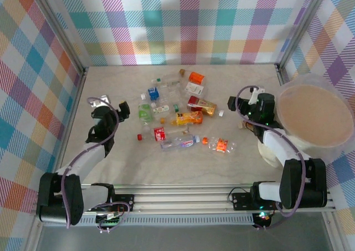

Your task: Put the plastic bottles in the bin

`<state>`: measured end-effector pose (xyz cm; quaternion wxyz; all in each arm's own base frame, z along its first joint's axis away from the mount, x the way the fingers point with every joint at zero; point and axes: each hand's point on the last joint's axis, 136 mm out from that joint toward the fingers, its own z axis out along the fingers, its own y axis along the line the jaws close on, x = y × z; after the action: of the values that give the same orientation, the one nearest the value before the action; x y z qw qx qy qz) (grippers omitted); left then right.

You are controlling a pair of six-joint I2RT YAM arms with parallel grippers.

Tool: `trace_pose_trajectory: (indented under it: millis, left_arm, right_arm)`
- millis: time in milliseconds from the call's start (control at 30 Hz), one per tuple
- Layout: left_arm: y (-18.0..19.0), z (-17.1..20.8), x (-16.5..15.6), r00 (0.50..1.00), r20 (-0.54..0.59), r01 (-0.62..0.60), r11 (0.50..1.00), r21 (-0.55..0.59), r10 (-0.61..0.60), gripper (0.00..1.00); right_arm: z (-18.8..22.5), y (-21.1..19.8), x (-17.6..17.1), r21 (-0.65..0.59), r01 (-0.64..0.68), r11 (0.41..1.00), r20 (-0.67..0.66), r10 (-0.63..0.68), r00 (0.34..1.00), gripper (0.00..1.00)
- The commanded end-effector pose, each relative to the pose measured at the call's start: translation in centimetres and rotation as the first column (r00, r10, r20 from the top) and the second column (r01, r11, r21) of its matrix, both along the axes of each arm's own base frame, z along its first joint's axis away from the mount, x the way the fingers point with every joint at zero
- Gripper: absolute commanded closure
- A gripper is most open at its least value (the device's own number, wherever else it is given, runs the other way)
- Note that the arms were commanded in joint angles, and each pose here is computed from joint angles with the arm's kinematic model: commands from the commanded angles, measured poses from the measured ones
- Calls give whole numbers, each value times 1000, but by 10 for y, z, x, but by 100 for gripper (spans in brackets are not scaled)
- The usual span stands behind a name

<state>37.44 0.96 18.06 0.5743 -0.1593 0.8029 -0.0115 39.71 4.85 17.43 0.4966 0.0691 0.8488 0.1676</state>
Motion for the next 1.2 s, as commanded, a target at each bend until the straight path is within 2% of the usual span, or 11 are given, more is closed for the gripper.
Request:
trace_pose_trajectory:
  millis: [0, 133, 333, 567, 833, 967, 1167]
  left_arm:
    - [6, -9, -17, 989, -113, -113, 982, -153, 96, 0]
    - [1, -12, -28, 983, -157, -132, 962, -239, 96, 0]
    - [-4, -14, -43, 981, -162, -160, 924, -347, 109, 0]
    - [-15, -26, -44, 977, -209, -131, 914, -383, 53, 0]
    - [-19, -30, -37, 970, -240, -117, 921, -372, 27, 0]
    - [-16, -36, -38, 965, -259, -139, 924, -357, 45, 0]
    - [-13, -43, -40, 959, -275, -161, 923, -351, 63, 0]
  right_arm:
    - [-37, -2, -28, 174, 209, 962, -341, -140, 929, 0]
    - [-59, -19, -57, 130, 417, 900, -539, -289, 791, 0]
    - [-79, -42, -80, 40, 582, 812, -585, -453, 673, 0]
    - [-94, -48, -50, 87, 701, 708, -583, -535, 612, 0]
    - [-129, -54, -30, -32, 774, 632, -582, -642, 499, 3]
    - [-145, -51, -24, -54, 763, 644, -590, -637, 496, 12]
    - [-152, -44, -19, -44, 717, 696, -576, -604, 551, 34]
